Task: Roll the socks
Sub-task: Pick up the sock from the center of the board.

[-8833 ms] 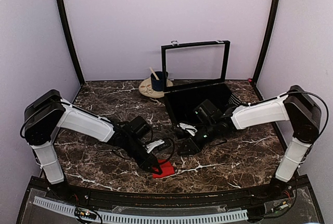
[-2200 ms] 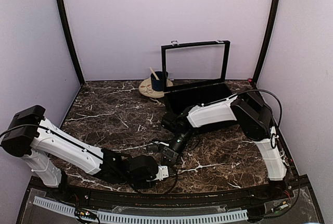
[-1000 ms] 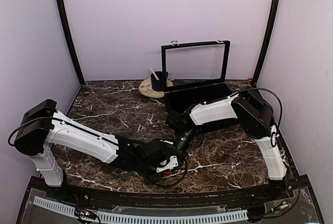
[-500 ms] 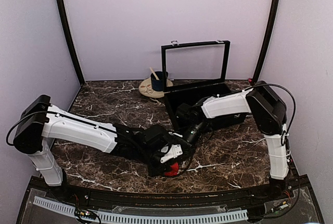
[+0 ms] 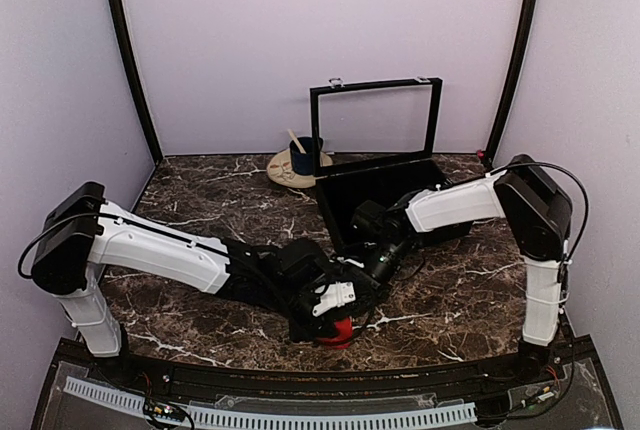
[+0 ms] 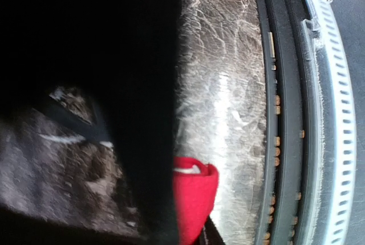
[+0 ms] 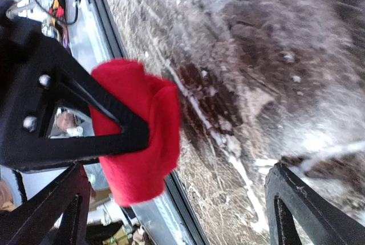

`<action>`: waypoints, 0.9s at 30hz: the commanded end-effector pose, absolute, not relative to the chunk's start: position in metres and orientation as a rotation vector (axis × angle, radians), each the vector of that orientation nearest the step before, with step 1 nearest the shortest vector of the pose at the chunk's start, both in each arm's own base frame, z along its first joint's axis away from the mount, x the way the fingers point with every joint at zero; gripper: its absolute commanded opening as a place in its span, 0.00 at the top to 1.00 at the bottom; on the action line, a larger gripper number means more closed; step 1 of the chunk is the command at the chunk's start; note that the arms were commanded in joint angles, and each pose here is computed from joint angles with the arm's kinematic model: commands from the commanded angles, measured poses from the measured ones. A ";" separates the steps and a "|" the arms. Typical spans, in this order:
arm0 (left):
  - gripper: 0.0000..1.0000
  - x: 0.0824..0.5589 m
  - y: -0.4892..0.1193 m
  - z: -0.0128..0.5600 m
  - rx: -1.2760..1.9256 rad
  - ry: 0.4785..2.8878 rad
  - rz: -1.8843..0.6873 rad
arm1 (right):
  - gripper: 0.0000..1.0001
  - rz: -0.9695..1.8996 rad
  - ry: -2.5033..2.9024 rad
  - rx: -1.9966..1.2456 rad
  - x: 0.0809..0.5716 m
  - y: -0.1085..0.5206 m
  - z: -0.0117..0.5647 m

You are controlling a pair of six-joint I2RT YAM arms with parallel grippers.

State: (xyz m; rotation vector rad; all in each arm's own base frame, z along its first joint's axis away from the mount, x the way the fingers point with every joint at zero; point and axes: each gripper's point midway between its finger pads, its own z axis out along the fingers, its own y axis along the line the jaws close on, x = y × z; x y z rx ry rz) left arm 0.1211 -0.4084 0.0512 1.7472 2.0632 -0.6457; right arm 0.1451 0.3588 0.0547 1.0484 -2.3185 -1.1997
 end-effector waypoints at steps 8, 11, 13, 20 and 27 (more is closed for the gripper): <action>1.00 0.114 -0.343 0.012 1.614 2.474 -0.531 | 0.00 -1.234 -2.575 0.935 0.189 0.333 0.059; 1.00 0.133 -0.346 0.026 1.497 2.476 -0.538 | 0.00 -1.239 -2.628 0.895 0.195 0.324 0.063; 1.00 0.150 -0.347 0.040 1.399 2.472 -0.537 | 0.00 -1.239 -2.670 0.876 0.200 0.320 0.066; 1.00 0.212 -0.369 0.114 1.105 2.394 -0.584 | 0.00 -1.222 -2.919 0.864 0.227 0.306 0.093; 1.00 0.259 -0.380 0.171 0.869 2.355 -0.626 | 0.00 -1.104 -3.270 0.817 0.265 0.282 0.141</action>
